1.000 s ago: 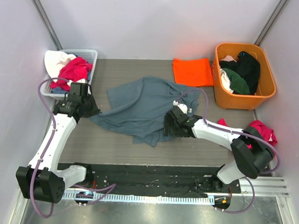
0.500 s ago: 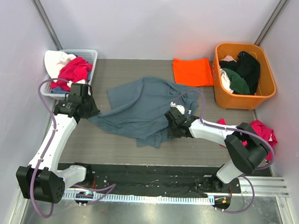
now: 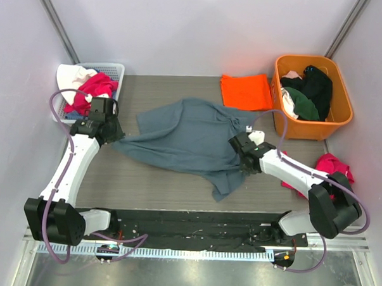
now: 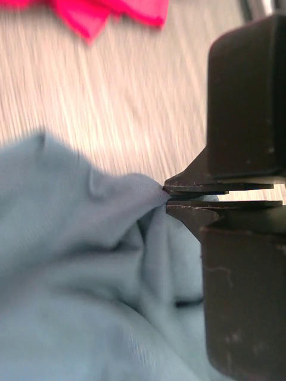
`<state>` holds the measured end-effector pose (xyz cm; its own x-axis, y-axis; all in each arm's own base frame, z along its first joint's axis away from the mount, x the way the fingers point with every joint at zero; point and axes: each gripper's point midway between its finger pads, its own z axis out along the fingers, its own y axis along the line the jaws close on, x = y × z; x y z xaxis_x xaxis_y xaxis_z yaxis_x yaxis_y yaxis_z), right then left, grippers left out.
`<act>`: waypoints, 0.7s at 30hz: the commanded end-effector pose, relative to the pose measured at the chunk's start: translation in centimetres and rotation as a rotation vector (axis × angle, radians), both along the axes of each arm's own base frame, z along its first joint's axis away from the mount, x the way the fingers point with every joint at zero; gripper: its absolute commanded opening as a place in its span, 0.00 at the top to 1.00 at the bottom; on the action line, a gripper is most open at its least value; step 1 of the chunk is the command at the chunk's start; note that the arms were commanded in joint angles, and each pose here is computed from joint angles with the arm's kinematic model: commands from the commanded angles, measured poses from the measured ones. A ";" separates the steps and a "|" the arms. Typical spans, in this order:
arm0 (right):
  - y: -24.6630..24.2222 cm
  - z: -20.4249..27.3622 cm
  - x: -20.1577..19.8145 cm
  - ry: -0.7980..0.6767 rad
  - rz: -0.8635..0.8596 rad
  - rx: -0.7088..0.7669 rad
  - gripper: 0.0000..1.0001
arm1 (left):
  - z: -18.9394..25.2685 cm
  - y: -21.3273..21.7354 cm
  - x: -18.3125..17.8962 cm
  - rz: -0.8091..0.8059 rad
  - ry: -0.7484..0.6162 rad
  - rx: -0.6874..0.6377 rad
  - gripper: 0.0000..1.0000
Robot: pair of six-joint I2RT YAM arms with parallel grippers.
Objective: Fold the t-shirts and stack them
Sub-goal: Flatten the tshirt out
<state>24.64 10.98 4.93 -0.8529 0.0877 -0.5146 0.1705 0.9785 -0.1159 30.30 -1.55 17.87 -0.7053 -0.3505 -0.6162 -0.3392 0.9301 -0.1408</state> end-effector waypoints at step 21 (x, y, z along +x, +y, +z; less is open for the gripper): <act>-9.3 5.0 7.4 -0.057 -0.140 -0.312 0.99 | 3.0 3.0 1.8 0.019 -0.071 0.138 1.00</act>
